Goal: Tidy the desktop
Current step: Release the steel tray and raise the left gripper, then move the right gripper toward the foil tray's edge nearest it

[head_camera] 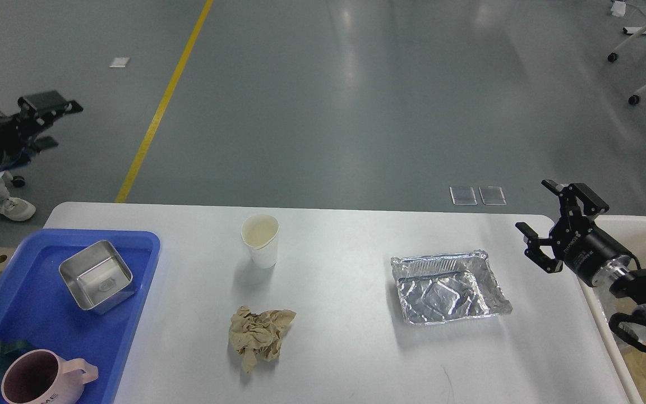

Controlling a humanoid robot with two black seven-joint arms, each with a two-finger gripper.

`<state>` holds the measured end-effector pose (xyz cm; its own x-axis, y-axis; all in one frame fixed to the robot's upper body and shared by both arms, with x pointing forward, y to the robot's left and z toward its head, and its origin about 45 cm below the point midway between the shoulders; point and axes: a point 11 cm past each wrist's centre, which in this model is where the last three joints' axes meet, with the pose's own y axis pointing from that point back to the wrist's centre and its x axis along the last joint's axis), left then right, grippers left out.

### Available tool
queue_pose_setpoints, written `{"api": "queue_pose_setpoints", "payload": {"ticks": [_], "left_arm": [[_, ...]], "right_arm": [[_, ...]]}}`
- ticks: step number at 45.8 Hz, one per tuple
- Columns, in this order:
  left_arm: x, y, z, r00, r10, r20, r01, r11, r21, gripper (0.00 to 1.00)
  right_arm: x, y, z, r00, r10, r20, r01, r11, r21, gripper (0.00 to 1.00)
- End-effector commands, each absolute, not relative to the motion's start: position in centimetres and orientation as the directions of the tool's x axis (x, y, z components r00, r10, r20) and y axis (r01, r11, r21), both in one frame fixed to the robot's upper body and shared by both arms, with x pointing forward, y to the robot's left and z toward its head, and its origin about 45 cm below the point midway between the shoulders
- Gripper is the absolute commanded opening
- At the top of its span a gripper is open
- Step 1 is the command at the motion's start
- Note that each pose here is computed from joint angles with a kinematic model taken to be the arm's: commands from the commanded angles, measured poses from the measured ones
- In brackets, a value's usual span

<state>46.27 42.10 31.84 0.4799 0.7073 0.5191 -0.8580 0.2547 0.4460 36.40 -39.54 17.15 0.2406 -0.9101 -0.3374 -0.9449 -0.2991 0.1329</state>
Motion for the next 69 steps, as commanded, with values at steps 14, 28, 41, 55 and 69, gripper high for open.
{"api": "queue_pose_setpoints", "payload": {"ticks": [14,28,41,55,69], "left_arm": [[51.7,31.4,37.1,0.311,0.938,0.155,-0.95,0.305,0.062,0.96],[50.9,33.8,32.3,0.177,0.885,-0.432,-0.982,0.187,-0.02,0.96],[48.0,37.0,27.8,0.202,0.776,-0.598,-0.979,0.154,-0.131,0.96],[43.1,38.5,21.5,0.238,0.642,-0.729,-0.971,0.15,-0.185,0.97],[41.7,38.0,19.4,0.23,0.591,-0.773,-0.973,0.141,-0.182,0.97]], "right_arm": [[36.4,-39.6,17.2,0.238,-0.912,-0.335,-0.946,-0.296,0.134,1.0],[36.5,-39.6,17.3,0.24,-0.911,-0.334,-0.946,-0.297,0.13,1.0],[37.0,-39.3,17.9,0.25,-0.909,-0.333,-0.946,-0.302,0.114,1.0],[37.3,-39.8,18.9,0.274,-0.913,-0.301,-0.943,-0.317,0.103,1.0],[37.8,-40.3,22.8,0.448,-0.894,-0.027,-0.886,-0.447,0.121,1.0]]}}
